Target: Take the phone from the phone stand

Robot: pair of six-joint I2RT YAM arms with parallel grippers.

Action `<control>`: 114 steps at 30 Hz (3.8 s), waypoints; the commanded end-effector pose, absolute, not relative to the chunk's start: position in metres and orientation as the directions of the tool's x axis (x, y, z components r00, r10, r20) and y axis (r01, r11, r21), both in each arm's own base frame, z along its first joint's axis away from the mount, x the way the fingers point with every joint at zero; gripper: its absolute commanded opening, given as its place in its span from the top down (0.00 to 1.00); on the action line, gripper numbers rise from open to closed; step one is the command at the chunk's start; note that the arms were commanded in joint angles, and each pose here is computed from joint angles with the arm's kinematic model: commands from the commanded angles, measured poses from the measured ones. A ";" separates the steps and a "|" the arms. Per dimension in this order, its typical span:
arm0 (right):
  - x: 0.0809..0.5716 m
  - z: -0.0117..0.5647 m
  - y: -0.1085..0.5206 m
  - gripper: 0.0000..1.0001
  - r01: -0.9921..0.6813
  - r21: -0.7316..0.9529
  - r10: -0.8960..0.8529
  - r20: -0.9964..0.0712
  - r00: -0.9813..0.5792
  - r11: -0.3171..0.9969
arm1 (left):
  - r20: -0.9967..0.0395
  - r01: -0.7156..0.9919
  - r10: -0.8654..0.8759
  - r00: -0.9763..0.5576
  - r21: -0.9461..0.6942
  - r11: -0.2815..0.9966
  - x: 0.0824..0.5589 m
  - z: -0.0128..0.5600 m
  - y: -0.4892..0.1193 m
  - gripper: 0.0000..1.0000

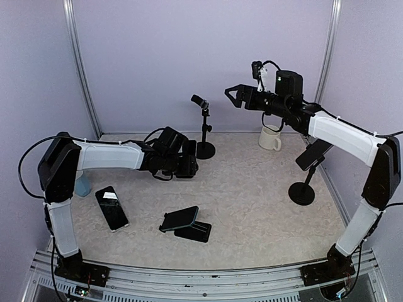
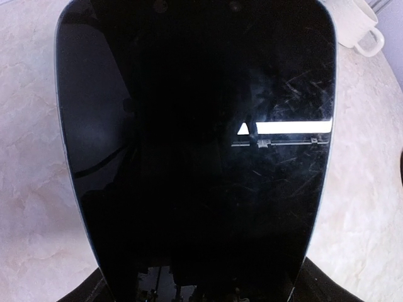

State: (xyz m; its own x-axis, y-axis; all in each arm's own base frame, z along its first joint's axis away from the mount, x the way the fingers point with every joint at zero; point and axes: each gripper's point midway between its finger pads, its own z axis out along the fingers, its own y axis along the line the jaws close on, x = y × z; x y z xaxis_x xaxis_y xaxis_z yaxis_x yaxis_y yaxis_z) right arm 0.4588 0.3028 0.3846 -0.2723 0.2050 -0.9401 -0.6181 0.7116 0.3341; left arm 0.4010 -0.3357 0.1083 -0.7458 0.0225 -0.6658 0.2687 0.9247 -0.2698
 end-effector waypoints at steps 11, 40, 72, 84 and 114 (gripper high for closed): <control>0.412 0.387 0.256 0.09 -0.587 0.297 0.224 -0.955 -0.196 0.753 | -0.659 0.173 -0.009 -0.752 -0.210 0.962 0.430 0.079 -0.368 0.69; 0.397 0.379 0.231 0.07 -0.555 0.295 0.231 -0.955 -0.184 0.778 | -0.593 0.069 -0.036 -0.805 -0.153 0.986 0.433 0.023 -0.384 0.40; 0.397 0.381 0.230 0.07 -0.552 0.296 0.233 -0.955 -0.183 0.780 | -0.611 0.080 -0.035 -0.791 -0.160 0.984 0.434 0.036 -0.386 0.03; 0.381 0.382 0.223 0.06 -0.553 0.286 0.206 -0.957 -0.203 0.783 | -0.701 0.193 -0.011 -0.713 -0.211 0.958 0.438 0.097 -0.397 0.01; 0.261 0.297 0.070 0.05 -0.068 0.421 0.328 -0.787 -0.522 0.904 | -0.785 0.311 0.005 -0.620 -0.240 0.920 0.427 0.144 -0.406 0.01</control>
State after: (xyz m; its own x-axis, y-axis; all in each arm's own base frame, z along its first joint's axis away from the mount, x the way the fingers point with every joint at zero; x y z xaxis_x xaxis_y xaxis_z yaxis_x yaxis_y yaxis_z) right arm 0.2744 0.0839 0.3278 -0.4423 0.2704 -0.8551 -0.1777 0.9081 0.3791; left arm 0.4285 -0.4016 0.1147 -0.6582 0.0272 -0.7523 0.2775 0.9378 -0.2088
